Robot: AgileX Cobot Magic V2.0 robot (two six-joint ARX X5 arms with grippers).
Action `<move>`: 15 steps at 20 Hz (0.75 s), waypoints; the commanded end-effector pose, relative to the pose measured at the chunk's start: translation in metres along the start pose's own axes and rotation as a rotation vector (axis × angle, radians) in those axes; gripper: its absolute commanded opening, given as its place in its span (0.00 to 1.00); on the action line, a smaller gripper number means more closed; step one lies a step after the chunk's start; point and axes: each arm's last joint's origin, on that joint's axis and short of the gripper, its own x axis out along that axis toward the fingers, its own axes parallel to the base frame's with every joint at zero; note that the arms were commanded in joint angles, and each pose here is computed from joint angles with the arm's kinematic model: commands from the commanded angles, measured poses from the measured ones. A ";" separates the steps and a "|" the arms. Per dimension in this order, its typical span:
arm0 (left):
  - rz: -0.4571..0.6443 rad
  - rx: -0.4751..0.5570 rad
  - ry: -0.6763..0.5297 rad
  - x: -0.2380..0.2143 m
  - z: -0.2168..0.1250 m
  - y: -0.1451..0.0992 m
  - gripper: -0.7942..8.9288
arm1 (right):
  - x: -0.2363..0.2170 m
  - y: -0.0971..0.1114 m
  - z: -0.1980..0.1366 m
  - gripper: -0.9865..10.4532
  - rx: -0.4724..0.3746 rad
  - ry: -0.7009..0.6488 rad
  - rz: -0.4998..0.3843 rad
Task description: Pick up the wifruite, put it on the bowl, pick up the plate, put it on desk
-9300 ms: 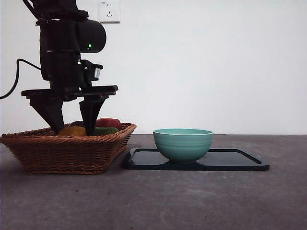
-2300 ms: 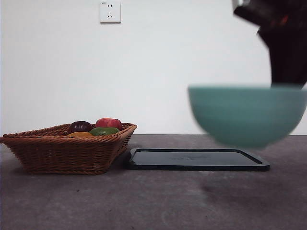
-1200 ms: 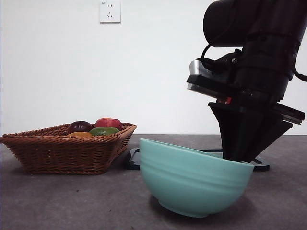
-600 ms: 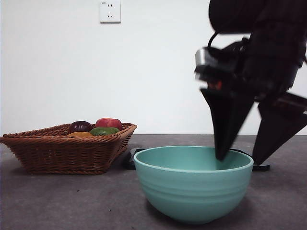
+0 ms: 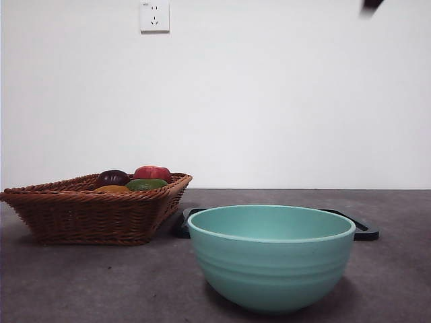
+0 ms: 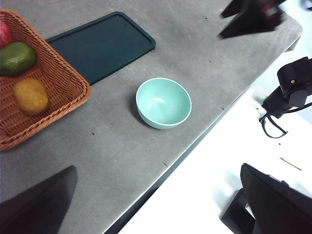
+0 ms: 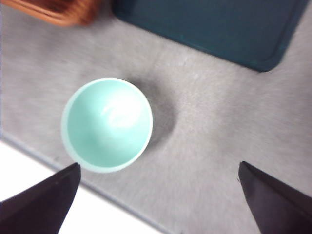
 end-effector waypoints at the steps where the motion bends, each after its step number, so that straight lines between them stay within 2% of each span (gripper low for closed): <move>1: -0.008 0.019 -0.007 -0.001 0.002 -0.001 0.66 | -0.033 0.000 -0.012 0.54 -0.035 -0.081 0.037; 7: -0.008 0.020 -0.009 -0.001 0.002 -0.001 0.66 | -0.093 -0.014 -0.065 0.54 -0.044 -0.297 0.105; 9: -0.008 0.020 -0.010 -0.001 0.003 -0.001 0.65 | -0.102 -0.017 -0.077 0.50 -0.047 -0.344 0.122; 10: -0.008 0.021 -0.010 -0.001 0.003 -0.001 0.59 | -0.105 -0.018 -0.081 0.48 -0.048 -0.357 0.125; 11: -0.008 0.028 -0.009 -0.001 0.002 -0.001 0.47 | -0.107 -0.019 -0.083 0.38 -0.048 -0.367 0.129; 12: -0.008 0.039 -0.009 -0.001 0.002 -0.001 0.29 | -0.107 -0.019 -0.084 0.16 -0.048 -0.371 0.130; 13: -0.008 0.039 -0.010 -0.001 0.002 -0.001 0.08 | -0.108 -0.019 -0.085 0.11 -0.047 -0.376 0.130; 15: -0.008 0.039 -0.011 -0.001 0.003 -0.001 0.11 | -0.108 -0.019 -0.084 0.11 -0.043 -0.381 0.134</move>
